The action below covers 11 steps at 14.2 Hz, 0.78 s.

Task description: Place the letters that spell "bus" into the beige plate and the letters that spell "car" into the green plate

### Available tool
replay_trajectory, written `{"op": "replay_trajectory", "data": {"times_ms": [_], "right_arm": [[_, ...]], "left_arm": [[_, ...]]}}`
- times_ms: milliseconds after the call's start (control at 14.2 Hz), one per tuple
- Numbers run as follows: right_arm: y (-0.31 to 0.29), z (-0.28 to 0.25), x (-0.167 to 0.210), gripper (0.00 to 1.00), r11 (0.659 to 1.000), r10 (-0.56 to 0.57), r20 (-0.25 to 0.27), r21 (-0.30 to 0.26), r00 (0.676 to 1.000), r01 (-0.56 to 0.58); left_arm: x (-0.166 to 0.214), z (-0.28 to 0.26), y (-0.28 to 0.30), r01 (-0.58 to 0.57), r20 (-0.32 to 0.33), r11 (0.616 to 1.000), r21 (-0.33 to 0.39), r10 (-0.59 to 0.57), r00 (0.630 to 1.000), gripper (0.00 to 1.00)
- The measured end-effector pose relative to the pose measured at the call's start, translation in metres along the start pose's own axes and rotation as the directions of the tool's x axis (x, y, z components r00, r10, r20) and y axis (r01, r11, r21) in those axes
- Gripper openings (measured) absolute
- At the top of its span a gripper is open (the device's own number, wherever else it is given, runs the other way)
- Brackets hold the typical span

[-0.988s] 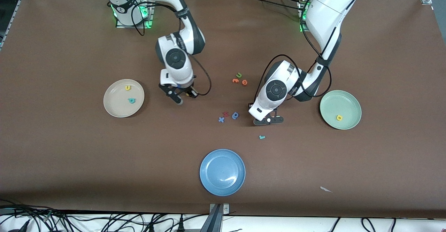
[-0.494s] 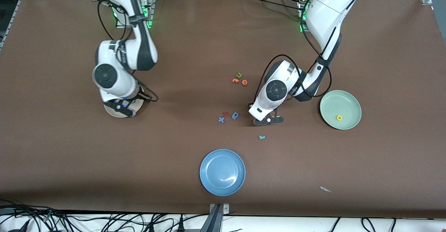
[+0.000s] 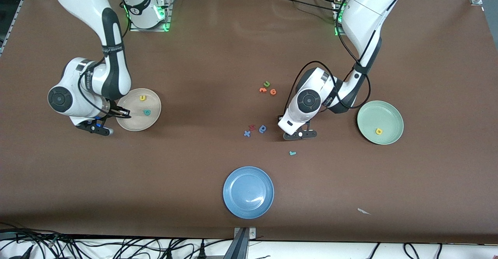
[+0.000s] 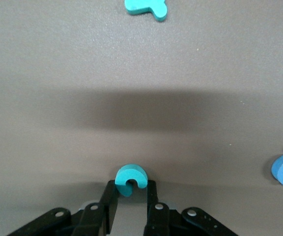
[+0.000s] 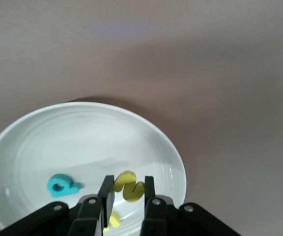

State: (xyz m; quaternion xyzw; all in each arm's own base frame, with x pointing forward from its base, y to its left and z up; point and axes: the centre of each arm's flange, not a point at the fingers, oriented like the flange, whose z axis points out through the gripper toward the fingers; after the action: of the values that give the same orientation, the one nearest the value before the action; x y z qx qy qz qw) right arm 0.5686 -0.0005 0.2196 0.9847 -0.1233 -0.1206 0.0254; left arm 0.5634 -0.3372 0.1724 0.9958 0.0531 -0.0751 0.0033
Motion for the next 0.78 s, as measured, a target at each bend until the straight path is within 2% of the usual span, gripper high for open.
{"op": "replay_trajectory", "data": {"times_ms": [212,282,635,706,776], "right_arm": [[-0.009,0.016,-0.001,0.28,1.0,-0.013,0.02,0.008,1.0,0.013],[-0.011,0.017,-0.002,0.33,1.0,-0.017,0.022,0.008,1.0,0.017],[-0.024,0.0,0.002,0.81,0.999,-0.039,0.016,0.023,0.999,0.039],[-0.03,-0.012,0.004,0.89,0.998,-0.051,0.022,0.035,0.998,0.05],[-0.035,-0.03,0.007,0.89,0.997,-0.061,0.033,0.047,0.998,0.059]], "left_arm": [[0.001,0.0,-0.001,-0.003,0.0,1.0,0.0,0.003,1.0,0.27],[0.003,-0.001,-0.004,-0.008,0.003,1.0,0.002,0.008,1.0,0.27],[0.038,-0.024,-0.06,-0.08,0.049,0.997,0.017,0.079,0.996,0.24],[0.043,-0.03,-0.071,-0.081,0.05,0.997,0.015,0.08,0.996,0.24],[0.045,-0.033,-0.075,-0.081,0.052,0.997,0.015,0.08,0.995,0.25]]}}
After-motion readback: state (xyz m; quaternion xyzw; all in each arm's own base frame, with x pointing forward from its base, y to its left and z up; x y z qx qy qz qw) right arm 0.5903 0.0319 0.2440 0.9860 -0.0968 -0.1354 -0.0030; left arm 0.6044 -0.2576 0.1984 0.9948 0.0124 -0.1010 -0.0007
